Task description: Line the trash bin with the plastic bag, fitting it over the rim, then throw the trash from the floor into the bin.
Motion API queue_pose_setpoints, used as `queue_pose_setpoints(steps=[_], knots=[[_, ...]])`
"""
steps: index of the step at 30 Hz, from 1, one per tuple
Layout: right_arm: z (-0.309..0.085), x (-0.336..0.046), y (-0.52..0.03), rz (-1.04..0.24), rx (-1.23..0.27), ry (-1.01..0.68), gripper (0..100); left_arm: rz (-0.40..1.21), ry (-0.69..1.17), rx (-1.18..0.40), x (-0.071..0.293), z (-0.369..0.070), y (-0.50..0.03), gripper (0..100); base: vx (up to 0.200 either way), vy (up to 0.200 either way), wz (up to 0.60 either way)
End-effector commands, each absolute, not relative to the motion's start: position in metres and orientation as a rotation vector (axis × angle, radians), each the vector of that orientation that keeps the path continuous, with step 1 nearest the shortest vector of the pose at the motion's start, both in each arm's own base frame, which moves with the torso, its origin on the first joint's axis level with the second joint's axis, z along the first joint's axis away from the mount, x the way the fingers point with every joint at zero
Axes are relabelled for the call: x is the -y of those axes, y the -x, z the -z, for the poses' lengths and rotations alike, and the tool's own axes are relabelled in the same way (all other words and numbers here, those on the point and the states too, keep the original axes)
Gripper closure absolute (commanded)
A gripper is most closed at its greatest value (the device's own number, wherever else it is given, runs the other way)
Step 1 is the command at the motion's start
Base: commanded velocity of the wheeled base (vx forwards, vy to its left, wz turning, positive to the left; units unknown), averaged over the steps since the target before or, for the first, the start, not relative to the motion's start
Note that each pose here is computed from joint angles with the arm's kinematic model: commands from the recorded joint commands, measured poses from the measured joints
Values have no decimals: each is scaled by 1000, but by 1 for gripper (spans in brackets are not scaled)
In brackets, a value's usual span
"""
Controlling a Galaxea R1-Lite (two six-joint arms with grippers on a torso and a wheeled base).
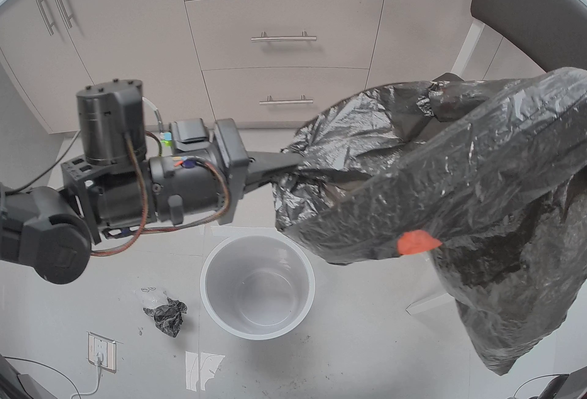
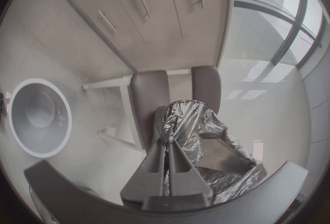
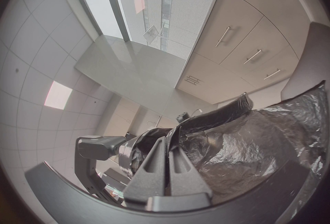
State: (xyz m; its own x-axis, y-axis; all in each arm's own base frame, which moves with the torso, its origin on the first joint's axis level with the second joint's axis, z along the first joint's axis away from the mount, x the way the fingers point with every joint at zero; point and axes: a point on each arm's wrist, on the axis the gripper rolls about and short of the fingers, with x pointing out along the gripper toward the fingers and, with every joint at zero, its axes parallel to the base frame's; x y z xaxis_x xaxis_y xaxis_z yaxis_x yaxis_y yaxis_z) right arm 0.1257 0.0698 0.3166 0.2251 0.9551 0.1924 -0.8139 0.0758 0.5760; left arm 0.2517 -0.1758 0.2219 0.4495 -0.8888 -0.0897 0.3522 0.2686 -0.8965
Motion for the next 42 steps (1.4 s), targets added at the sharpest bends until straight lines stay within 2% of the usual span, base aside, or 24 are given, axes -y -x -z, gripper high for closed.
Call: queue_pose_setpoints(steps=[1, 9, 17, 27, 42], knots=[[-310, -76, -140, -1335, -293, -655, 100, 928, 966, -579, 147, -246, -236, 100, 0, 0, 0], [-297, -94, -154, -1372, -363, -639, 100, 915, 970, -528, 125, -253, -214, 100, 0, 0, 0], [-283, -125, -154, -1482, -459, -610, 100, 891, 978, -456, 96, -261, -182, 100, 0, 0, 0], [-263, -156, -150, -1582, -567, -566, 100, 790, 986, -514, 72, -256, -148, 100, 0, 0, 0], [-235, -199, -150, -1569, -687, -549, 100, 672, 1002, -544, 58, -230, -128, 100, 0, 0, 0]])
